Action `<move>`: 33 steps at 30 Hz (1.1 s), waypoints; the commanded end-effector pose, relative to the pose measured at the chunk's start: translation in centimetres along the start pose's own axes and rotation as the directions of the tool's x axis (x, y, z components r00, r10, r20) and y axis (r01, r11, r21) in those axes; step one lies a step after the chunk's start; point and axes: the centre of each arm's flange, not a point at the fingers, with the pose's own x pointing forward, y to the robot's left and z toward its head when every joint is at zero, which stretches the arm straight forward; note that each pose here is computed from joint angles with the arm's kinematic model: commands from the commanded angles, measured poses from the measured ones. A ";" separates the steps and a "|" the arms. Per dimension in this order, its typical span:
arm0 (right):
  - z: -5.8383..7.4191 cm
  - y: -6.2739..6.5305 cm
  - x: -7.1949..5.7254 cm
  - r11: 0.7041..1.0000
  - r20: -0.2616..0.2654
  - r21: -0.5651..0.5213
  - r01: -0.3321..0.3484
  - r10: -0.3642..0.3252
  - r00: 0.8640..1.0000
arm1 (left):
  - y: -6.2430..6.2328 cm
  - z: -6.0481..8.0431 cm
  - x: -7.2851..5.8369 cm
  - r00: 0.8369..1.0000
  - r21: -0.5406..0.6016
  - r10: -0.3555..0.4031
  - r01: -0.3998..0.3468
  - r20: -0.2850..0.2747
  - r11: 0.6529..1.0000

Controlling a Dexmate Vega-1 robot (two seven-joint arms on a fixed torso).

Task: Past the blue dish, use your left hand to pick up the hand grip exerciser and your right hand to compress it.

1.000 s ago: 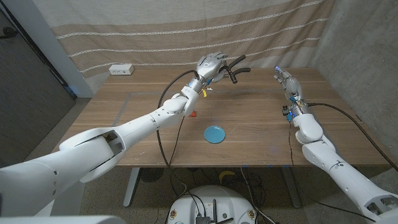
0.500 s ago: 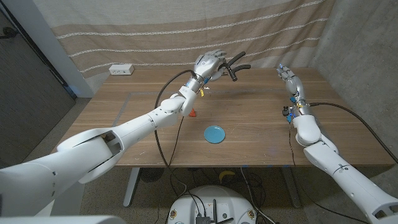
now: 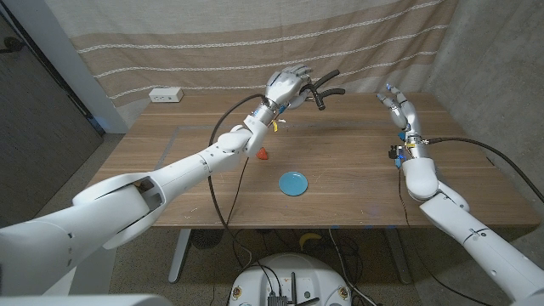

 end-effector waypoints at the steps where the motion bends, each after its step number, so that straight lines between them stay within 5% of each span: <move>1: 1.8 -0.2 -0.1 0.987 0.061 -0.160 0.032 -0.023 0.998 | 0.8 0.0 0.0 0.999 0.034 0.013 -0.014 0.036 0.999; 33: 6.7 2.4 0.2 0.834 0.210 -0.528 0.160 -0.055 0.976 | 1.3 -0.6 0.2 0.996 0.040 0.045 -0.048 0.081 0.998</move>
